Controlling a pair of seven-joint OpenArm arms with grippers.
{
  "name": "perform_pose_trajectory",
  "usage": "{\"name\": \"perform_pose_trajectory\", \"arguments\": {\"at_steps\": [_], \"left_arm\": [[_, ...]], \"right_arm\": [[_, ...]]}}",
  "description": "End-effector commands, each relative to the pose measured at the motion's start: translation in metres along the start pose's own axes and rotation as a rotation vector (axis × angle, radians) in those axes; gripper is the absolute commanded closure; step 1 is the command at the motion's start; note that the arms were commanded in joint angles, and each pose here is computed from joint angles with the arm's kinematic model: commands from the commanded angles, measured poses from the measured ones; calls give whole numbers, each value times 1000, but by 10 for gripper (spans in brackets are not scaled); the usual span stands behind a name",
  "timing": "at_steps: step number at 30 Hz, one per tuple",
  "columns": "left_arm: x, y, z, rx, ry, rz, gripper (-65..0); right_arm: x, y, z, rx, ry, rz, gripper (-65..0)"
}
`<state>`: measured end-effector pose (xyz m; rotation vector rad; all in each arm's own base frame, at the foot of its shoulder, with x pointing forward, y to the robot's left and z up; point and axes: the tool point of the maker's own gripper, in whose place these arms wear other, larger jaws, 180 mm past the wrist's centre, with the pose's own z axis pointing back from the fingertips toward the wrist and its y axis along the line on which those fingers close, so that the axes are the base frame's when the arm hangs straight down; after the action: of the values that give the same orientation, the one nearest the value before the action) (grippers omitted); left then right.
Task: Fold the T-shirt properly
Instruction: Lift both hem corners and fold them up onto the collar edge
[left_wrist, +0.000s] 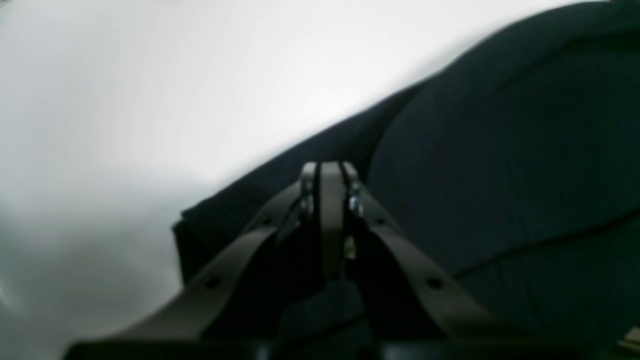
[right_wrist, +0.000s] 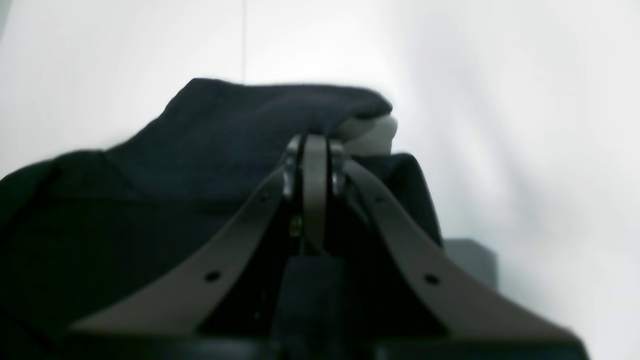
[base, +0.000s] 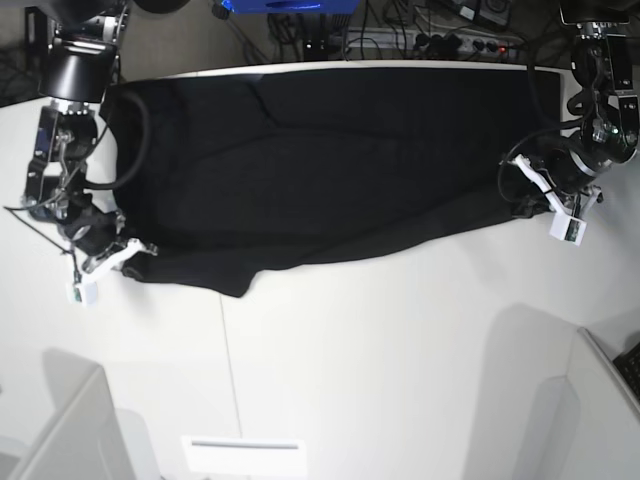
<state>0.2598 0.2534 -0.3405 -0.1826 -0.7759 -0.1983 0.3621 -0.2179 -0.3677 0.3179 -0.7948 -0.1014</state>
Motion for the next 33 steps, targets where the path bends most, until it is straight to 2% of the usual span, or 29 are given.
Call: {"name": "perform_pose_trajectory", "arguments": {"at_steps": [1, 9, 28, 33], "left_arm": [[11, -1, 7, -4, -35, -29, 0], [1, -1, 30, 33, -46, -15, 0], [-15, -1, 34, 36, -9, -4, 0], [-13, 15, 44, 85, -24, 10, 0]], "right_arm": [[23, 0, 9, 2, -62, 23, 0], [19, -6, 27, -23, -36, 28, 0], [-19, 10, 55, -23, 13, 104, 0], [-22, 12, 59, -23, 14, 113, 0]]}}
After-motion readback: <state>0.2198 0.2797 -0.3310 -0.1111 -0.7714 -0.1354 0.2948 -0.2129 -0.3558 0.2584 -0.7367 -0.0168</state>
